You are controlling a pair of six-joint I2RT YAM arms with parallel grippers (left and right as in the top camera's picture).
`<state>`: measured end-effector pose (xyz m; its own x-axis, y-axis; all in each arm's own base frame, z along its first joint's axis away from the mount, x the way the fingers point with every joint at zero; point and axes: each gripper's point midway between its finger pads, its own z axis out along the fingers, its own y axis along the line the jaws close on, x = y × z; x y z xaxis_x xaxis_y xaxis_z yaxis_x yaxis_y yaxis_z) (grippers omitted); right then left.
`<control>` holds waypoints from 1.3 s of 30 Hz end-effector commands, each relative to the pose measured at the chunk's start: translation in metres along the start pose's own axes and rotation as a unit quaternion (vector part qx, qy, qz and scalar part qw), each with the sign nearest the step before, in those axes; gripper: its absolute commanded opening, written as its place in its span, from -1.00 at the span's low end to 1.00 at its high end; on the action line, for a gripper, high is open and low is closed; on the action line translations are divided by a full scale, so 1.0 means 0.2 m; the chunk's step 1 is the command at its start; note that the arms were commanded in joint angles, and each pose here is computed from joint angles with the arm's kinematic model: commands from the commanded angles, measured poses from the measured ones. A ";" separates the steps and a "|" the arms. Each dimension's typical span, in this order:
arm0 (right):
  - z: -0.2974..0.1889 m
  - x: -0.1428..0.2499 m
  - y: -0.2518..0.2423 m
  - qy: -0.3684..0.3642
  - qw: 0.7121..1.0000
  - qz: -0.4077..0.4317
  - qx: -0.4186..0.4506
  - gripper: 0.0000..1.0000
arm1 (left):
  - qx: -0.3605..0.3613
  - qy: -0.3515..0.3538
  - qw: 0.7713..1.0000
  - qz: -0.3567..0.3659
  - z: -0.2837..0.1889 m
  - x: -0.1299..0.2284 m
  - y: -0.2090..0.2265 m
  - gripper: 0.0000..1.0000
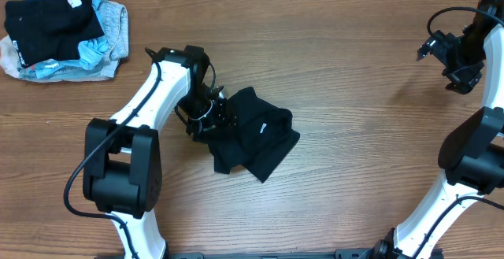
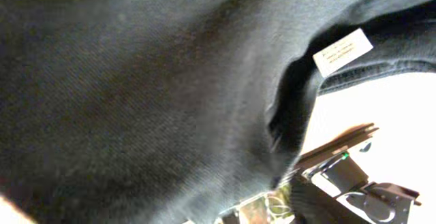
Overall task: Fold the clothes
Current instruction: 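Press the folded bundle down with the left gripper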
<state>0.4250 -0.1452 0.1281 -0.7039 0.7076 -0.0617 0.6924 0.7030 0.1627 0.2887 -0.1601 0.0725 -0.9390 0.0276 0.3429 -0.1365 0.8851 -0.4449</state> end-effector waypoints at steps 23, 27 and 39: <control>-0.06 -0.02 0.03 -0.017 1.000 -0.004 -0.010 1.00 | -0.036 -0.052 0.997 -0.034 0.16 -0.09 0.15 0.66; -0.06 -0.02 0.03 -0.017 1.000 -0.004 -0.010 1.00 | -0.029 -0.050 0.998 -0.034 0.16 -0.09 0.13 0.23; -0.06 -0.02 0.03 -0.017 1.000 -0.004 -0.010 1.00 | 0.020 -0.031 0.999 -0.014 0.10 -0.06 0.01 -0.91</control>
<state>0.4250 -0.1453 0.1281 -0.7039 0.7076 -0.0620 0.6925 0.7030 0.1620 0.2861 -0.1558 0.0288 -0.9407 -0.0693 0.3322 -0.2058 0.8949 -0.3959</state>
